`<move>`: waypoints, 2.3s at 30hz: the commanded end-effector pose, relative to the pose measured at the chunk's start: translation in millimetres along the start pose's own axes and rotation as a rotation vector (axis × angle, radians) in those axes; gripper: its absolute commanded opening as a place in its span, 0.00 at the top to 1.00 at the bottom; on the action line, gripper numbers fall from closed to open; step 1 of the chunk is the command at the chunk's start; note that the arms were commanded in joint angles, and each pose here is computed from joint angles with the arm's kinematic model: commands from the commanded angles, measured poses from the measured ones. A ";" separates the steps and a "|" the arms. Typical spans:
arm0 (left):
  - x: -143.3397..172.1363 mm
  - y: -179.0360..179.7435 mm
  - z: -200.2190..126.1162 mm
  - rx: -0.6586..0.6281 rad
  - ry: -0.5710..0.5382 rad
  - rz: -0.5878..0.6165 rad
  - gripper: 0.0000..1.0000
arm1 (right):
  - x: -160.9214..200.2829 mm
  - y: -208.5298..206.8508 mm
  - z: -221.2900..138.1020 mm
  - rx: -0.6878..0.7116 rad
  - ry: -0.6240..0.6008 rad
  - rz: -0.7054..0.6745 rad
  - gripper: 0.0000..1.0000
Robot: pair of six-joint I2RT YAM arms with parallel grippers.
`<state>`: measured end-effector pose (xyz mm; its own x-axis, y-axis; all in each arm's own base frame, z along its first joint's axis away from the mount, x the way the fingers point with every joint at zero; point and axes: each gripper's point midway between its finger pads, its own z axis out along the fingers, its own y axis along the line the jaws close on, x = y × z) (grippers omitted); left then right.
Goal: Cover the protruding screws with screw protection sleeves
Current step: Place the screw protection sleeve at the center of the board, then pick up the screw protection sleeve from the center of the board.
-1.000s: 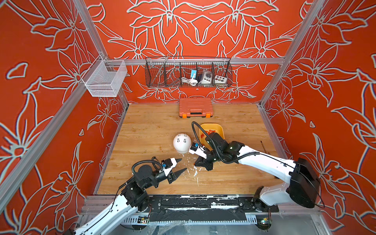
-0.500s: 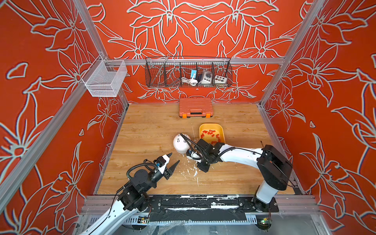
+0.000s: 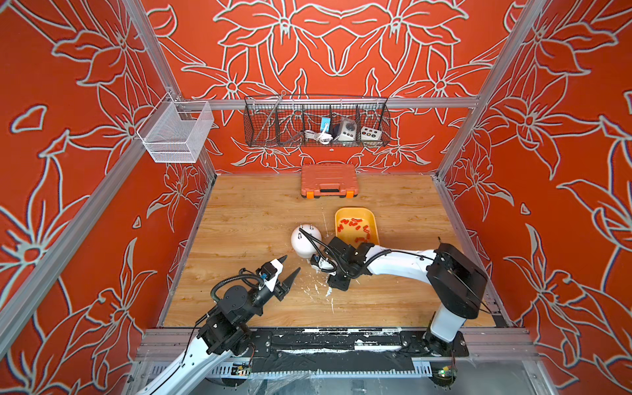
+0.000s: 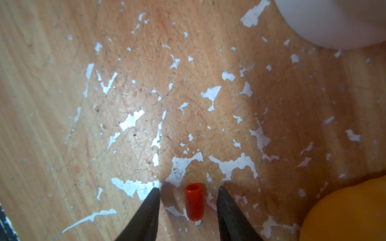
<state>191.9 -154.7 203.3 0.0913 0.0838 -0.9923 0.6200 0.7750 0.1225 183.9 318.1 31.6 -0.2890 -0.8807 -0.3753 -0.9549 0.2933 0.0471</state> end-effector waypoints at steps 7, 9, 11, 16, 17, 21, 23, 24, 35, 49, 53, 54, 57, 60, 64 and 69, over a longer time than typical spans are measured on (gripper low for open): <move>-0.1 -2.0 0.3 0.008 -0.014 0.007 0.44 | -15.1 11.0 -46.2 -0.167 -0.420 0.111 0.47; -0.5 -2.1 0.4 0.009 -0.015 0.007 0.44 | -9.6 10.9 -41.5 -0.168 -0.402 0.111 0.50; -0.9 -2.9 0.4 0.014 -0.017 0.006 0.44 | -3.7 8.9 -33.7 -0.161 -0.369 0.115 0.53; -1.1 -5.2 0.6 0.027 -0.020 0.006 0.44 | 6.4 2.8 -18.2 -0.121 -0.356 0.112 0.56; -0.6 -5.5 0.8 0.029 -0.020 0.005 0.44 | 6.0 2.4 -17.3 -0.122 -0.353 0.114 0.56; -1.3 -6.9 1.2 0.037 -0.023 0.002 0.44 | 11.3 -5.1 -9.3 -0.090 -0.304 0.137 0.60; -1.1 -6.6 1.4 0.035 -0.022 0.002 0.44 | 14.3 -5.9 -6.3 -0.087 -0.288 0.144 0.62; -1.2 -6.6 1.3 0.035 -0.023 0.003 0.44 | 15.0 -6.5 -4.6 -0.085 -0.281 0.149 0.62; 0.2 -6.3 1.5 0.033 -0.017 0.006 0.44 | 16.1 -7.5 4.5 -0.099 -0.240 0.149 0.86; -1.7 -46.4 7.9 0.270 -0.019 0.017 0.38 | -32.6 25.8 -107.1 -0.230 -0.394 0.077 1.00; -4.6 -77.9 6.8 0.473 0.005 0.017 0.42 | -39.3 34.1 -155.4 -0.261 -0.346 0.084 1.00; -5.3 -84.6 6.3 0.519 0.015 0.013 0.43 | -39.0 40.0 -164.3 -0.291 -0.335 0.080 1.00; -7.0 -102.5 2.8 0.646 0.027 0.000 0.45 | -34.3 47.5 -177.9 -0.329 -0.258 0.076 1.00; -8.8 -113.1 0.4 0.727 0.038 -0.015 0.47 | -28.8 51.7 -182.3 -0.339 -0.180 0.052 1.00; -12.5 -122.7 -3.6 0.808 0.039 -0.032 0.47 | -24.0 54.9 -181.2 -0.321 -0.146 0.010 1.00; -13.3 -126.6 -3.0 0.841 0.055 -0.050 0.47 | -31.4 63.1 -175.6 -0.349 -0.161 -0.030 1.00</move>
<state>119.3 -248.1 186.2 -0.0118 0.1438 -0.9895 0.9922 0.1245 0.0062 128.5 299.5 207.7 -0.3195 -0.7885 -0.5256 -0.9284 0.1494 0.3401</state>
